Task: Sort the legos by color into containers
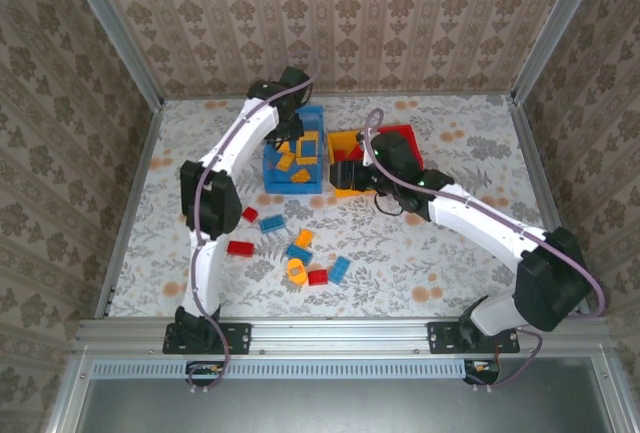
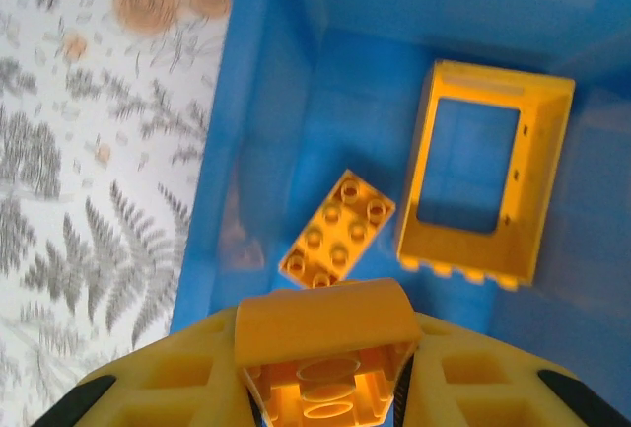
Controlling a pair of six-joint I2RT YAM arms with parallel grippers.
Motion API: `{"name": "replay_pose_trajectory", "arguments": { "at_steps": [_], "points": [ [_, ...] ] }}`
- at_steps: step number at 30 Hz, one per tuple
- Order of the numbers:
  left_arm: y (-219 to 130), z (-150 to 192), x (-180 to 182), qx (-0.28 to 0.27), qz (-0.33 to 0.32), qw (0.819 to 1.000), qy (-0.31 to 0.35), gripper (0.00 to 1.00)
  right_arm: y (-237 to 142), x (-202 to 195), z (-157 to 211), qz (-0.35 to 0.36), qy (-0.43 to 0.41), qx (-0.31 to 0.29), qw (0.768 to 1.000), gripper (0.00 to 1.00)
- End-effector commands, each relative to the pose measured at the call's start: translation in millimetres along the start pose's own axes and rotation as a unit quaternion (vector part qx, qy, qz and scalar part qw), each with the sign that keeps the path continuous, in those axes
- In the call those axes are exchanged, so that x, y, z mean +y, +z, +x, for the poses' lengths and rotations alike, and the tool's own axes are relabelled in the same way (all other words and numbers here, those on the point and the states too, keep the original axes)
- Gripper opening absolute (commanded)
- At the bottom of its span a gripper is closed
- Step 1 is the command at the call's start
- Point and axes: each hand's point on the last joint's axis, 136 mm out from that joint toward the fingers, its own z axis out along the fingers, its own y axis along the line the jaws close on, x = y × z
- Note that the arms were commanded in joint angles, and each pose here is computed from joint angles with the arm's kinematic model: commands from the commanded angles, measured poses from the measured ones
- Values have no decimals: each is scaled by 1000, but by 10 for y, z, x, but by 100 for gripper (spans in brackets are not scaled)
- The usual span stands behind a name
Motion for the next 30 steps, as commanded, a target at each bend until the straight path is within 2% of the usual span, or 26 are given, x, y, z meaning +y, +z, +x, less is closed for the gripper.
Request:
{"name": "replay_pose_trajectory", "arguments": {
  "at_steps": [1,9,13,16,20,26,30],
  "points": [
    [30,-271,-43,-45,-14,997,53,34,27,132,-390,-34,29,-54,998,69],
    [461,-286,-65,-39,-36,997,61,34,82,53,-404,-36,53,-45,997,69],
    [594,-246,-129,-32,-30,997,62,37,99,169,-452,-72,54,-49,995,70],
    [643,-222,-136,-28,-31,997,63,38,76,402,-503,-101,8,-54,993,71],
    [670,-191,-136,-22,-31,997,61,38,127,664,-481,-91,-76,-47,992,72],
    [718,-138,-149,-14,-31,997,63,40,220,783,-459,-65,-140,-42,987,73],
    [748,-111,-129,-8,-35,997,66,44,212,781,-464,-57,-148,-42,986,73]
  ]
}}
